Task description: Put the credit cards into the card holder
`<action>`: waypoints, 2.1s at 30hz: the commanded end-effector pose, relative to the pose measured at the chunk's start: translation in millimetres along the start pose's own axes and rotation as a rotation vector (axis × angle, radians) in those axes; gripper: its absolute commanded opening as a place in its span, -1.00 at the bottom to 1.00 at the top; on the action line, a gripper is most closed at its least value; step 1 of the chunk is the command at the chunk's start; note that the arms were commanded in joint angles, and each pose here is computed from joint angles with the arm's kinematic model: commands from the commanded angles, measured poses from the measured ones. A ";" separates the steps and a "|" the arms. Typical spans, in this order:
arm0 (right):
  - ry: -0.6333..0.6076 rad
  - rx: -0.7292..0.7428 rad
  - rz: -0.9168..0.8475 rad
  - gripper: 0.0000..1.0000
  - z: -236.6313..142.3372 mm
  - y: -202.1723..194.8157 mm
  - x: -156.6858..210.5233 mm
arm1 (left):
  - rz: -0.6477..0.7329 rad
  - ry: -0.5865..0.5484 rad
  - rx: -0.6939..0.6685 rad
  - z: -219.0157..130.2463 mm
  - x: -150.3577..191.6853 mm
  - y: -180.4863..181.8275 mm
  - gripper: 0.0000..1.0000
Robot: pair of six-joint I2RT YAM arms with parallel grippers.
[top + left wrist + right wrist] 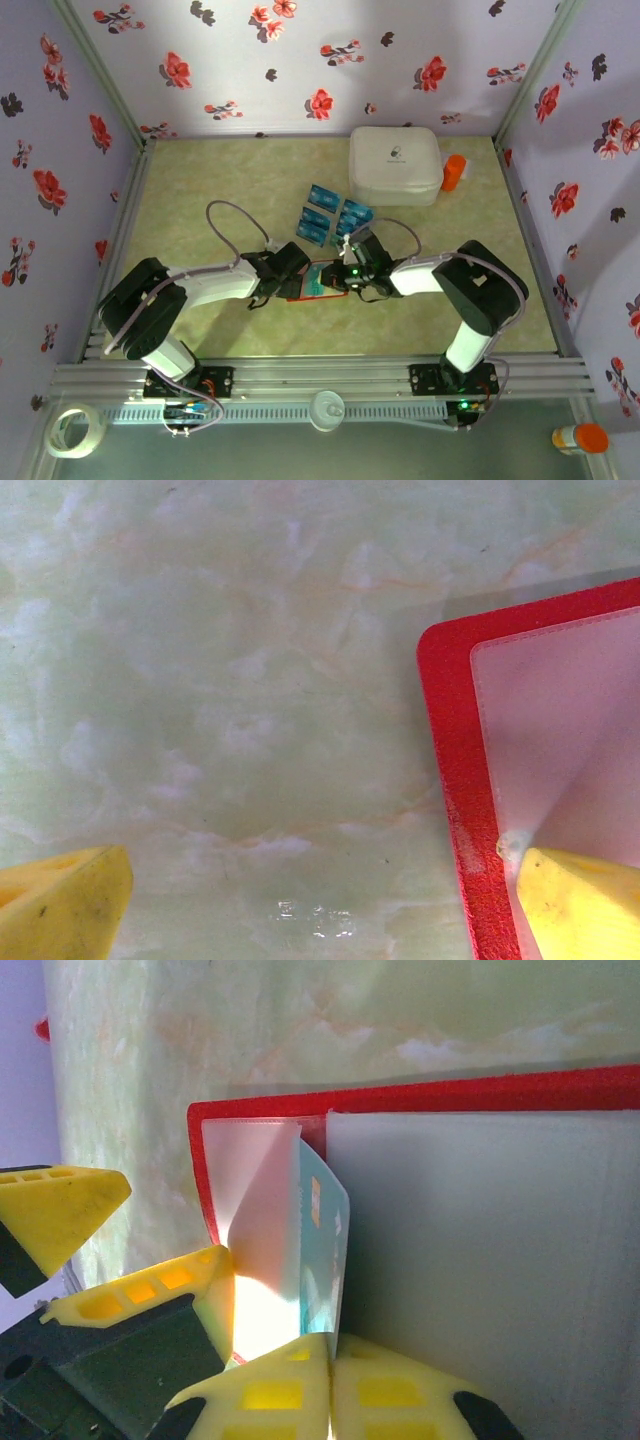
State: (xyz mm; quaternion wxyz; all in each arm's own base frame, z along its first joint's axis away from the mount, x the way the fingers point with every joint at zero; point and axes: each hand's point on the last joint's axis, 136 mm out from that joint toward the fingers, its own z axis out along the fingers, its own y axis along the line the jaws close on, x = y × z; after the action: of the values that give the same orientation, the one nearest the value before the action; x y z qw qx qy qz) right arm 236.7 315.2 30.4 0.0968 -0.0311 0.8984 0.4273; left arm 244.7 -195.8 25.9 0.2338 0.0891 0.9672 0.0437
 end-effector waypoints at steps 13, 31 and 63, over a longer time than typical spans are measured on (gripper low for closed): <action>0.055 0.154 -0.136 -0.20 -39.7 12.2 -4.4 | -0.005 0.013 -0.064 10.9 11.7 15.0 1.00; 0.092 0.192 -0.111 -0.59 -2.2 -1.3 -16.7 | -0.004 0.014 -0.065 12.8 11.8 15.3 1.00; 0.055 0.216 -0.156 -0.65 -2.7 23.7 -17.2 | -0.221 -0.021 0.067 2.6 -0.3 31.7 1.00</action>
State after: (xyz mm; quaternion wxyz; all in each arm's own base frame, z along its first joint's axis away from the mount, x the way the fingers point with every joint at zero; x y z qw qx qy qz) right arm 253.6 332.2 59.8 0.1102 -0.1065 0.9290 0.3370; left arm 251.6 -165.2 35.0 0.2505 0.0000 0.9680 -0.0117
